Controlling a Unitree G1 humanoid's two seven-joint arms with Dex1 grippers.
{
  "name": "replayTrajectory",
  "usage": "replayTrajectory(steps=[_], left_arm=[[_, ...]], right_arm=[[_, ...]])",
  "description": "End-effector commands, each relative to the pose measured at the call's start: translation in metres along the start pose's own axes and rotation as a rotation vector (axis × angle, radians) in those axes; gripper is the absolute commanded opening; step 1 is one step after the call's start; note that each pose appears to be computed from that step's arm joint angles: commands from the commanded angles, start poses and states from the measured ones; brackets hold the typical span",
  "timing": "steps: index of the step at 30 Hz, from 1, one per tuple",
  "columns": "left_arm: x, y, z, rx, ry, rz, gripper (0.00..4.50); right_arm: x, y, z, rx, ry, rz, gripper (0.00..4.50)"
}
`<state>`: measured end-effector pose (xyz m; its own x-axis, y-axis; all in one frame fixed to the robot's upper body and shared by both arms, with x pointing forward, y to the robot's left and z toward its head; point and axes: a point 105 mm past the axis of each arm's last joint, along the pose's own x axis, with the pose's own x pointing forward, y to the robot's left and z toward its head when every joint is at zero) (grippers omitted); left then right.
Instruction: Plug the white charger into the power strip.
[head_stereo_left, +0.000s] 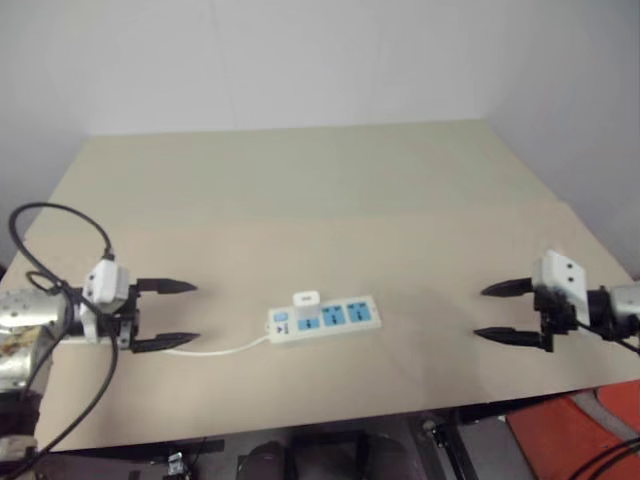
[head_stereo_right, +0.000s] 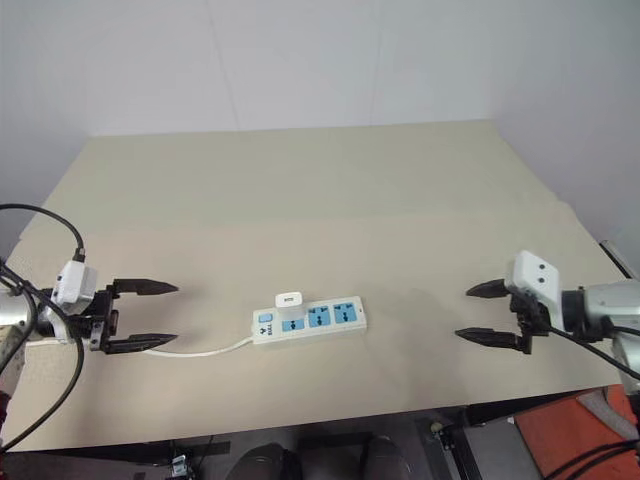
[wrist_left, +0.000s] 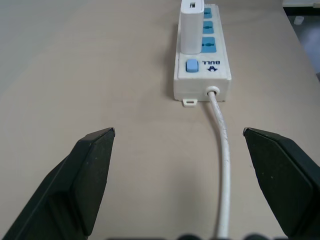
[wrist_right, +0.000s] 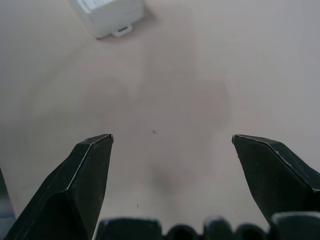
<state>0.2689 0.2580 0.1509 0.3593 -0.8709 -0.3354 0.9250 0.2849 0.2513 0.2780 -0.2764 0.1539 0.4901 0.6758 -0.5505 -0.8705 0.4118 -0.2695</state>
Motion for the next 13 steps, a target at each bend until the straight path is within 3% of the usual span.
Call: replayTrajectory(steps=[1,6,13], left_arm=[[0.0,0.003,0.008,0.011,-0.007,0.032,4.48],[0.003,0.001,0.006,0.033,-0.001,0.046,4.48],[0.003,-0.003,0.007,0.041,-0.018,0.07,4.48]], right_arm=[[-0.021,-0.005,0.019,-0.053,-0.028,-0.085,4.5],[-0.024,0.004,0.018,-0.032,-0.034,-0.119,4.5],[-0.002,0.006,0.018,-0.005,-0.083,-0.142,4.5]])
